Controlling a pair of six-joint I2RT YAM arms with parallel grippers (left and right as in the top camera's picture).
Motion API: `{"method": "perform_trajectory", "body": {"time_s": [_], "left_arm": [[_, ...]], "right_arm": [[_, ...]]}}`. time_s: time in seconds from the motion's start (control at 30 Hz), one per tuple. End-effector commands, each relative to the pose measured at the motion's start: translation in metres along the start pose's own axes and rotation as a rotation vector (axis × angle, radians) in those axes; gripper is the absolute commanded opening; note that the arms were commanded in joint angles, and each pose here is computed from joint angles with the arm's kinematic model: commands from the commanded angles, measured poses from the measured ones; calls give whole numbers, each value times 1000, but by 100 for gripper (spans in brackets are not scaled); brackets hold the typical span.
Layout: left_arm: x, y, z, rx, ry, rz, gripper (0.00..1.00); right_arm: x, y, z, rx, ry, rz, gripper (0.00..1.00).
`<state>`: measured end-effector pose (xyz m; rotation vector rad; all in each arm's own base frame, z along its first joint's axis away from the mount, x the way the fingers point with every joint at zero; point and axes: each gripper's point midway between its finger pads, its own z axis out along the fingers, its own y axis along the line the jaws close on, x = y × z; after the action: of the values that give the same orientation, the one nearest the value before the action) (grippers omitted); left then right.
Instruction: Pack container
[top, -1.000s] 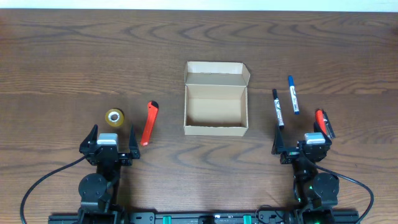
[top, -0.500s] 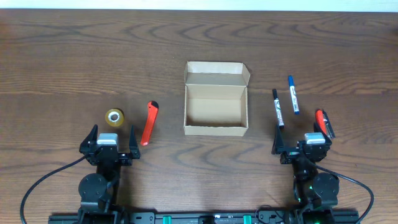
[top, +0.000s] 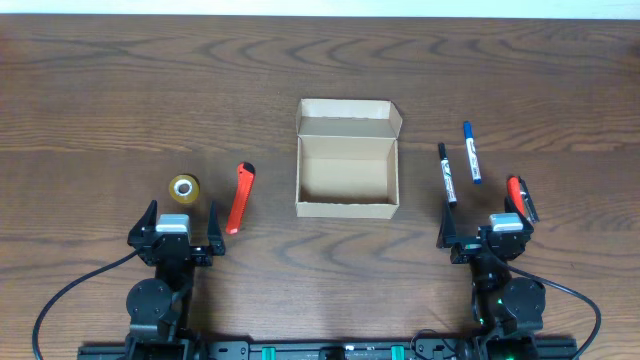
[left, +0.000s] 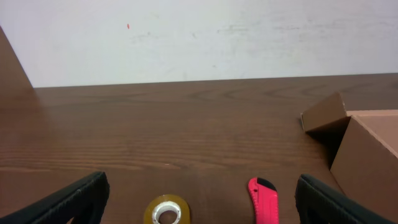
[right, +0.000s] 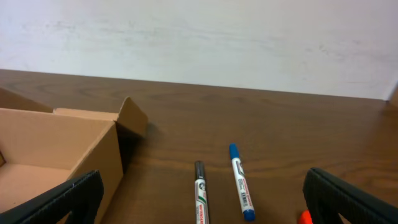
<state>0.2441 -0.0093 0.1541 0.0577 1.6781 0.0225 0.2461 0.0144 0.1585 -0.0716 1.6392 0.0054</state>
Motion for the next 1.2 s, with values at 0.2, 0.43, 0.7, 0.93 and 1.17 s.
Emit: {"method": "perform_trajectory", "body": {"time_s": [0.2,0.43,0.7,0.93,1.17], "left_arm": [[19,0,1,0,54,18,95],[19,0,1,-1,53,18,95],[19,-1,1,3,54,18,95],[19,-3,1,16,53,16,95],[19,-5,1,27,53,-22,95]], "right_arm": [[2,2,0,-13,3,43,99],[-11,5,-5,-34,21,157,99],[-42,16,-20,-98,319,162,99],[-104,39,-6,-256,595,109,99],[-124,47,4,-315,808,106,99]]}}
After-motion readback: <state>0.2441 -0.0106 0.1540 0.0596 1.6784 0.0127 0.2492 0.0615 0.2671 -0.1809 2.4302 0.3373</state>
